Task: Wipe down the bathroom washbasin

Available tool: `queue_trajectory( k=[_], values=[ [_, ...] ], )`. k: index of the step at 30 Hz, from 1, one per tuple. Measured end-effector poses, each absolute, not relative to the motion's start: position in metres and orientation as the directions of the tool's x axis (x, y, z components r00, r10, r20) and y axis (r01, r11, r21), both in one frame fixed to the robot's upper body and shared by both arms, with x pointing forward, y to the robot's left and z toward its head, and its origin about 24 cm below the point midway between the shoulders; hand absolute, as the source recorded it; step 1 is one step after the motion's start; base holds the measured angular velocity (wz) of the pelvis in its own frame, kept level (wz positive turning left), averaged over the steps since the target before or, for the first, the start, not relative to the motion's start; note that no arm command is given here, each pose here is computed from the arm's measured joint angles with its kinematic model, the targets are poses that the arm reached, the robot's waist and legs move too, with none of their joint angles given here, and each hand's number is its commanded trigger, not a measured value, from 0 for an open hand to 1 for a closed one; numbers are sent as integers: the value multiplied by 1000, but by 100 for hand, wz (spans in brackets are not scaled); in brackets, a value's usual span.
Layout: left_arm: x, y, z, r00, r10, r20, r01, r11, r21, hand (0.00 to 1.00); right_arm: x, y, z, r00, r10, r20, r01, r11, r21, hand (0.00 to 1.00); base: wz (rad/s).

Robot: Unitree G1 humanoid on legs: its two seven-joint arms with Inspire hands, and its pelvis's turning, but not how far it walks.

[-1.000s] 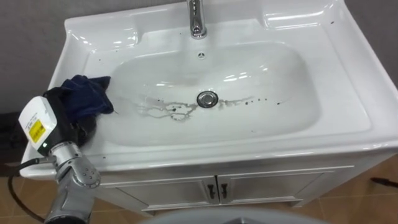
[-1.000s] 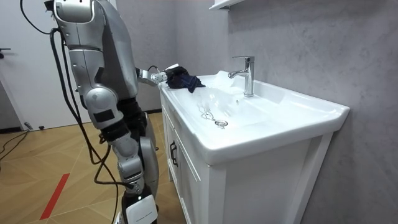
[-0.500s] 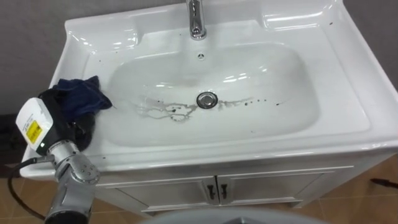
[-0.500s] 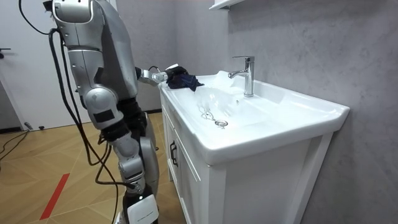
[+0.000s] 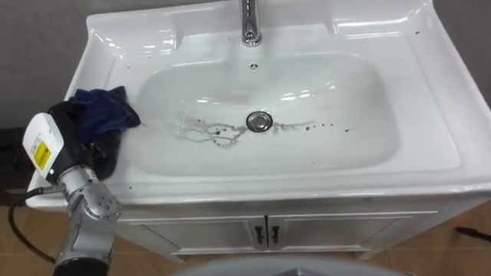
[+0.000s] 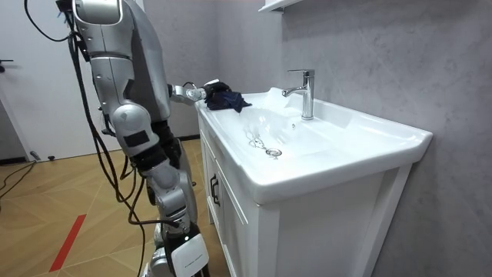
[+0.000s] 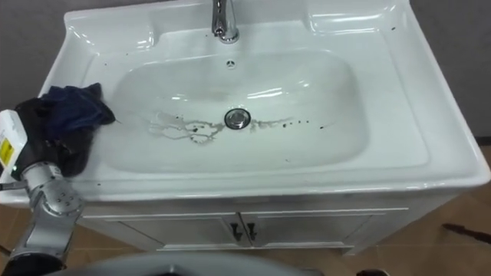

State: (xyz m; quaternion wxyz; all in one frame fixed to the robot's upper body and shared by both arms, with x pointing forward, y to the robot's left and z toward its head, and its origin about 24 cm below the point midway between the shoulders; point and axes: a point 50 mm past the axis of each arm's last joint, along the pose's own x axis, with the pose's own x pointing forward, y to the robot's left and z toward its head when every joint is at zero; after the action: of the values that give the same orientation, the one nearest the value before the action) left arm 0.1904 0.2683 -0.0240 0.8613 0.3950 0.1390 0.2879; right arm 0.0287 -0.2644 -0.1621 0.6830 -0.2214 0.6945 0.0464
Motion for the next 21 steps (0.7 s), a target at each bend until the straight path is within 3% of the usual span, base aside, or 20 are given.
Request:
queue_trajectory(
  k=[13,21],
  values=[
    [208,245,9,843,531,80,-453,624,636,100,35,-258,-164,86,-203,-975,-376,900,-220,0,7],
    [216,232,44,854,470,224,-507,653,563,100,36,-258,-164,98,-197,-976,-357,908,-219,0,1]
  ],
)
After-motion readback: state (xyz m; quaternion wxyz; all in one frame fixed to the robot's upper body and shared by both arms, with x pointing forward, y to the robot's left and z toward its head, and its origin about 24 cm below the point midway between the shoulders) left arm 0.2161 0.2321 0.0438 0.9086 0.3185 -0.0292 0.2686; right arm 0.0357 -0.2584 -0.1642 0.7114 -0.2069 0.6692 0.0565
